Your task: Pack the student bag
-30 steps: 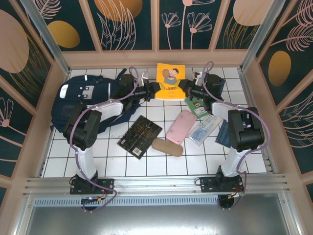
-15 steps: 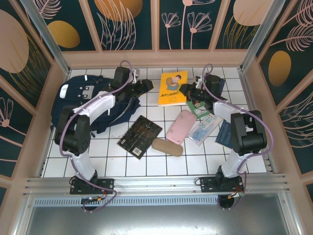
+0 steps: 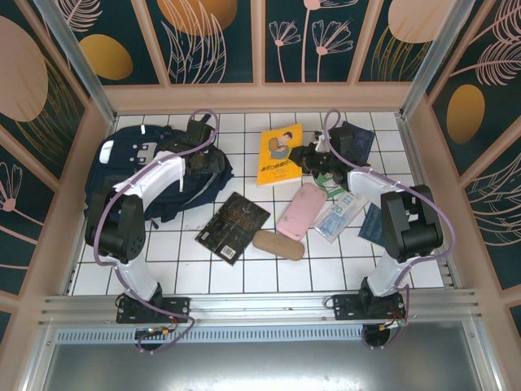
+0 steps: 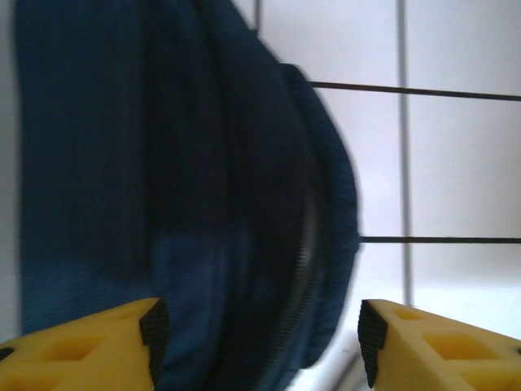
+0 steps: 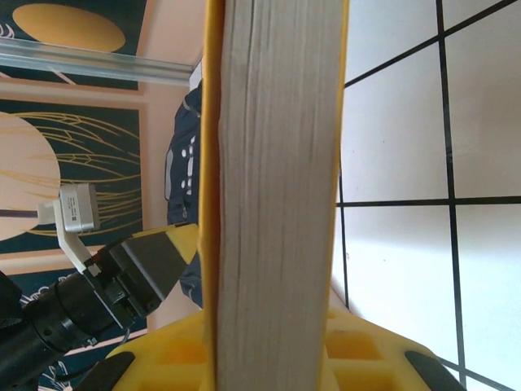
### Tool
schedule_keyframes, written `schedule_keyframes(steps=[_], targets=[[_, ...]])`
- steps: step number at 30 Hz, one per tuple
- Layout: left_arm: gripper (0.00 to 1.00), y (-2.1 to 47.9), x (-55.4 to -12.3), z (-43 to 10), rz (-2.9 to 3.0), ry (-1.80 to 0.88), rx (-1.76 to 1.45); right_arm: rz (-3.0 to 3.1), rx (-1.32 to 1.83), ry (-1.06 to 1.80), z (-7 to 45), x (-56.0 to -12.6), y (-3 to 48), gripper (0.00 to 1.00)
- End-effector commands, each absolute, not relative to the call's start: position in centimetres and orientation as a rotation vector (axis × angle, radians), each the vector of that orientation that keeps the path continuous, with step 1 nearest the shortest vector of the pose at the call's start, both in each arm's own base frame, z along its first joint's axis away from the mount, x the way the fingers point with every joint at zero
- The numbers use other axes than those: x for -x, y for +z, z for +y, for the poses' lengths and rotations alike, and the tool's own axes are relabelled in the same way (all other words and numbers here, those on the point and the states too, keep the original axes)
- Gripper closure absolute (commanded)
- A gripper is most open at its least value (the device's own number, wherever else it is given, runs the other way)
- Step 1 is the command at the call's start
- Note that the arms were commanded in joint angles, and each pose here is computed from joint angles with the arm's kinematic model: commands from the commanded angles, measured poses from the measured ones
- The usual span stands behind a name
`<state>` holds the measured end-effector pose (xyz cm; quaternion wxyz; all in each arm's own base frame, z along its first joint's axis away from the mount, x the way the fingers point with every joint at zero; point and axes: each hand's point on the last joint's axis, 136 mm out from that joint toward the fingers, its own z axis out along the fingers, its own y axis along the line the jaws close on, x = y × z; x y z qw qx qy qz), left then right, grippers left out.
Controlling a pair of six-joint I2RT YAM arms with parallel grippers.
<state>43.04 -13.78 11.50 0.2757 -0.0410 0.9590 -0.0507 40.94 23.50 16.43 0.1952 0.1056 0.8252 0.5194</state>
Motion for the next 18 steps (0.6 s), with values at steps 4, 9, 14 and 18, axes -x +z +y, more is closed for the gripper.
schedule_keyframes(steps=[4, 9, 14, 18], targets=[[0.35, 9.6, -43.0, -9.3, 2.584, 0.239, 0.114, 2.194, -0.151, 1.463, 24.5, -41.3, 20.9, 1.0], [0.36, 7.8, -43.4, -8.7, 2.614, 0.255, 0.121, 2.205, -0.143, 1.454, 24.7, -41.0, 20.7, 1.0], [0.38, 5.6, -43.5, -8.5, 2.657, 0.269, 0.114, 2.208, -0.136, 1.451, 24.8, -40.9, 20.8, 1.0], [0.5, 4.8, -43.8, -8.1, 2.664, 0.31, 0.104, 2.214, -0.13, 1.45, 25.1, -40.8, 20.7, 1.0]])
